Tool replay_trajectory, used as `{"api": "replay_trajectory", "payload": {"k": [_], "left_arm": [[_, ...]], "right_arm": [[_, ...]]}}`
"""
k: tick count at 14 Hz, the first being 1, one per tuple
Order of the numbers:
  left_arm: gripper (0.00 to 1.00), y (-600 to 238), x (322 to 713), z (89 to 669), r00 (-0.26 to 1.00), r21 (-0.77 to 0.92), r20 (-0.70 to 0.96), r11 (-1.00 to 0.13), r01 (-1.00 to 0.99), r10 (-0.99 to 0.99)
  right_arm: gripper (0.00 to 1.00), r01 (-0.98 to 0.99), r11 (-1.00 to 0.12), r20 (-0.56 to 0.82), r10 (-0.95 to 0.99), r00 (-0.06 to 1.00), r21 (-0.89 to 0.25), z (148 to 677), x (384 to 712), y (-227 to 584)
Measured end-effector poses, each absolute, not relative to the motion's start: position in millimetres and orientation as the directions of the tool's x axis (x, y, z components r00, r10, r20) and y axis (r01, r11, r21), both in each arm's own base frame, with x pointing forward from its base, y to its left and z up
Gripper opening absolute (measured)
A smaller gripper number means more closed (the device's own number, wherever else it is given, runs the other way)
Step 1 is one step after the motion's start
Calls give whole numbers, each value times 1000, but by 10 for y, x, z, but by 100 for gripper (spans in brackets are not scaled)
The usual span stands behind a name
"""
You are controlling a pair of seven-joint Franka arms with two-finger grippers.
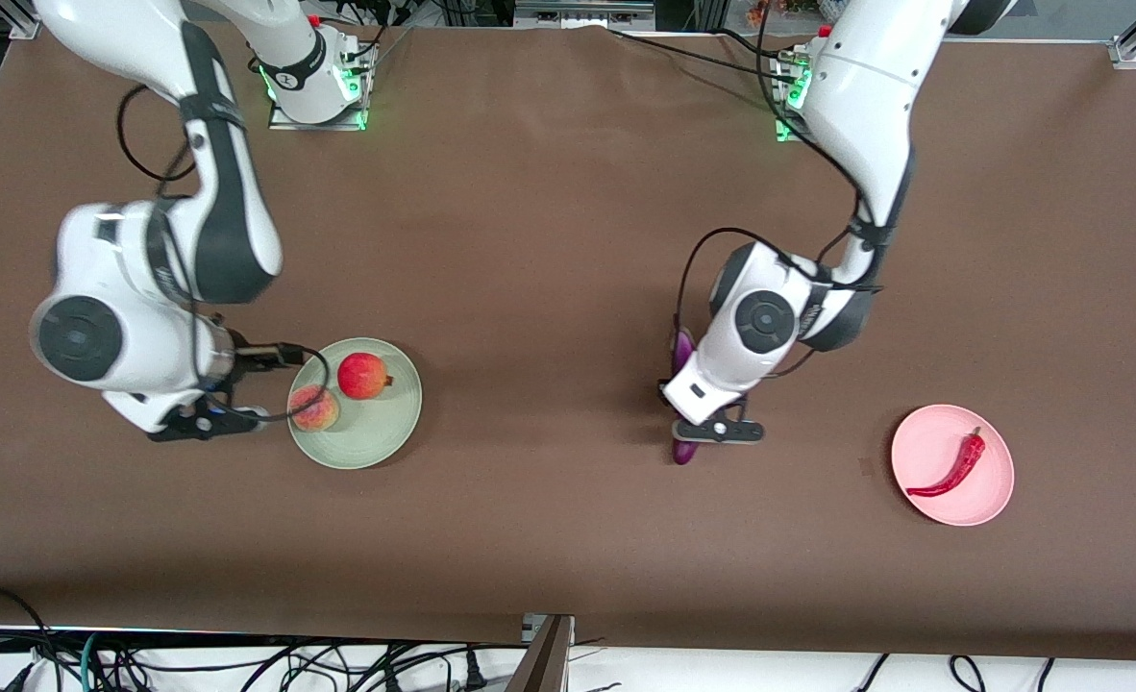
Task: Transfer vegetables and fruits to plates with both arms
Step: 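Grasp the eggplant with the left gripper while the right gripper withdraws, then lower the eggplant onto the pink plate and open the left gripper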
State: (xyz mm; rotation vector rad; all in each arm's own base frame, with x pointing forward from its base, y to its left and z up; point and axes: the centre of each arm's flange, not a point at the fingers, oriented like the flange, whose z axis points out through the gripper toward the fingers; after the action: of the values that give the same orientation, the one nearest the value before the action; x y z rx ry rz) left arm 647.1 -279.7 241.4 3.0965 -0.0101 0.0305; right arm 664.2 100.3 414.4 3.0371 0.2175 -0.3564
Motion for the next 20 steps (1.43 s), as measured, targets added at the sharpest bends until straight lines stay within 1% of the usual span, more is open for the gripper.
{"api": "replay_trajectory", "payload": {"k": [3, 5, 8, 10, 12, 14, 17, 18, 20], "left_arm": [[35, -2078, 6629, 2879, 997, -83, -17, -994, -72, -71], [35, -1492, 6743, 3059, 990, -134, -40, -981, -142, -138], [35, -583, 6836, 3064, 961, -180, -105, -946, -270, -254], [35, 68, 6875, 3019, 931, -218, -148, -907, -360, -334], [35, 554, 6919, 2942, 897, -236, -147, -866, -441, -417], [35, 724, 6937, 2753, 865, -241, -154, -831, -502, -478], [38, 644, 6951, 2580, 846, -237, -163, -813, -532, -507], [44, 602, 6955, 2572, 843, -235, -163, -810, -537, -512], [64, 578, 6960, 2578, 842, -235, -162, -808, -540, -515]], "right_arm": [[100, 151, -988, -244, 137, 960, 37, 4624, 6504, 770], [100, 133, -991, -236, 124, 964, 24, 4888, 6434, 642], [100, 110, -994, -234, 106, 966, 2, 5208, 6302, 392], [100, 126, -992, -220, 119, 968, 19, 5434, 6203, 321], [100, 169, -984, -207, 155, 966, 53, 5640, 6091, 390], [100, 206, -976, -208, 187, 960, 72, 5763, 5966, 492], [100, 198, -977, -198, 180, 963, 75, 5857, 5867, 407], [100, 187, -980, -192, 170, 967, 73, 5907, 5831, 331], [100, 171, -983, -176, 157, 972, 70, 6026, 5734, 214]]}}
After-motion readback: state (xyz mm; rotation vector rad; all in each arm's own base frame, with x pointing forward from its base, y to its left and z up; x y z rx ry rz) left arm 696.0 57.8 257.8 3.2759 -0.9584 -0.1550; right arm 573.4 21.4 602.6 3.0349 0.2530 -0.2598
